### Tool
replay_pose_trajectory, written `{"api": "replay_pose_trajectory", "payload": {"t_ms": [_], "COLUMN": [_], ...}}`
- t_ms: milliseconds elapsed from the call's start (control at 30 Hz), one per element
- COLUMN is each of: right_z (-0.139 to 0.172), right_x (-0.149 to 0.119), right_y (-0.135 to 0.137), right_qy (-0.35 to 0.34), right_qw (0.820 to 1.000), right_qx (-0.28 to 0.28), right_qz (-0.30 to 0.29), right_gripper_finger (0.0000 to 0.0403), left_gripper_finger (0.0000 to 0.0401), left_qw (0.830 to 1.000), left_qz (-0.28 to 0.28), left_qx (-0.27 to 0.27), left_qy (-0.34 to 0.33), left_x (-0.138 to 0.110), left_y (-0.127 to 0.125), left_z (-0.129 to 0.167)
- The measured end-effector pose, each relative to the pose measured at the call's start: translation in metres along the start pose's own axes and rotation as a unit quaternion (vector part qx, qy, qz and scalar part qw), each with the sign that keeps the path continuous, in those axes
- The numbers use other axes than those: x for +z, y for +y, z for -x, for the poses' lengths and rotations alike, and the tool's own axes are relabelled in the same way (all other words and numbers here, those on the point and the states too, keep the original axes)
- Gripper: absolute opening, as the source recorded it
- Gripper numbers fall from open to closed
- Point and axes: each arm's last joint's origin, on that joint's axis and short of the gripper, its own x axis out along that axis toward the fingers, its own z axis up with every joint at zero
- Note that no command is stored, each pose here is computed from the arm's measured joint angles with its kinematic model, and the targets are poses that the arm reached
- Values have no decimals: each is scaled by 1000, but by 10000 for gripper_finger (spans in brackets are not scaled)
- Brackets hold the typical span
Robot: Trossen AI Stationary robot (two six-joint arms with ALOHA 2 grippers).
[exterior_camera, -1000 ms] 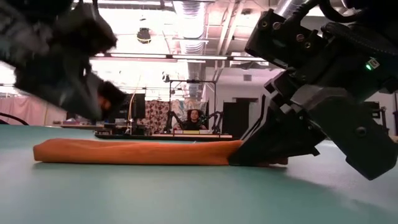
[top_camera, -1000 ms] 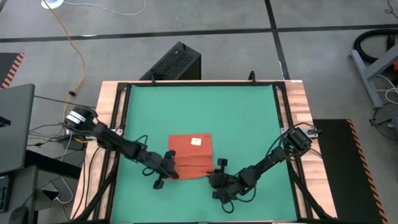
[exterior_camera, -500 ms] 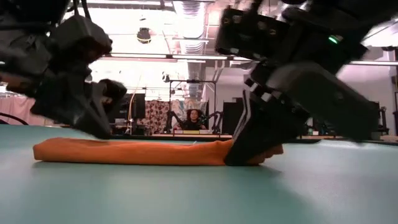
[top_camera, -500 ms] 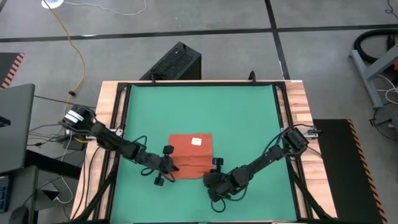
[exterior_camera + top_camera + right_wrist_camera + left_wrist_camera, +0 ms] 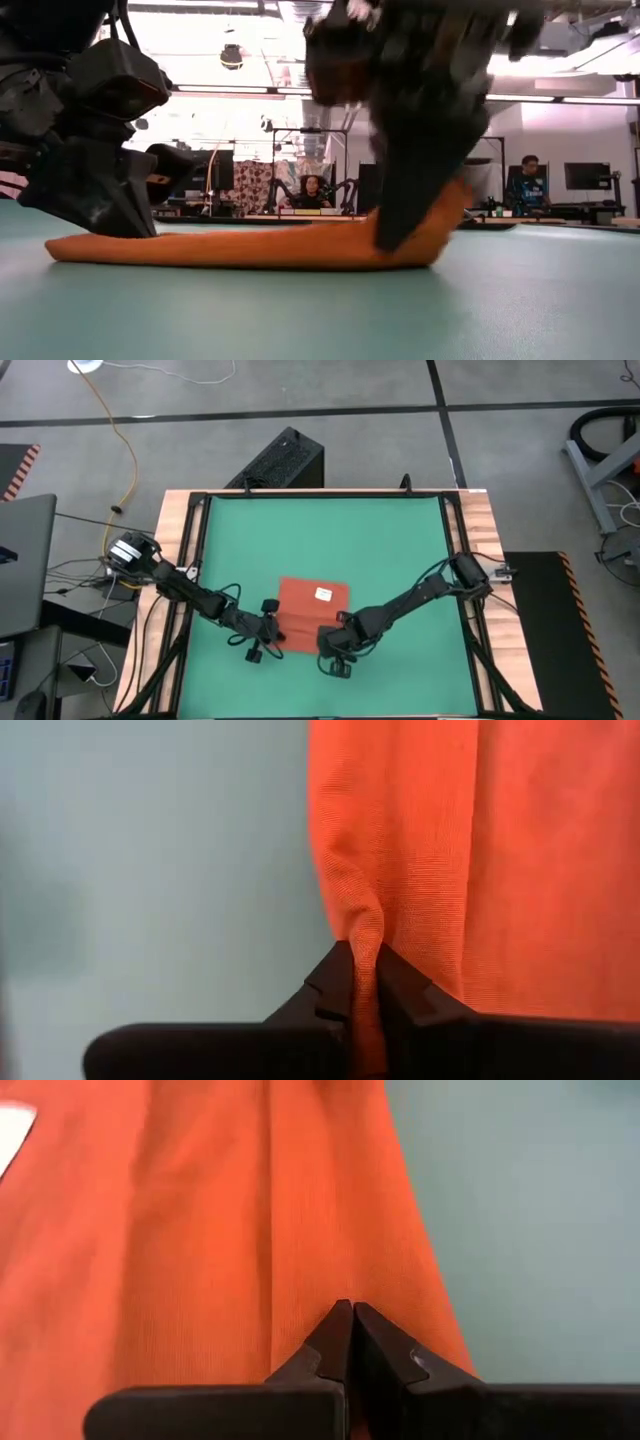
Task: Roll towel
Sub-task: Roll the orange towel
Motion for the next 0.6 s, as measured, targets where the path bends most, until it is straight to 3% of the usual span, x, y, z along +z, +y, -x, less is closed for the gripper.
{"api": "replay_pose_trajectory", "payload": {"t_ms": [200, 600], "right_z": [39, 33], "right_x": [16, 27], "right_y": [-18, -57], "right_qy": [5, 64], "right_qw": [998, 992], "right_qx": [47, 77], "right_qz": [-29, -79], "right_gripper_finger": [29, 29], "left_gripper_finger": [0, 0], "left_qw": [1000, 997], "left_qz": [8, 32], "left_qx": [-16, -66], "left_qy": [5, 5], "left_x": [-1, 1], "left_y": [-1, -4], "left_z": [0, 1]}}
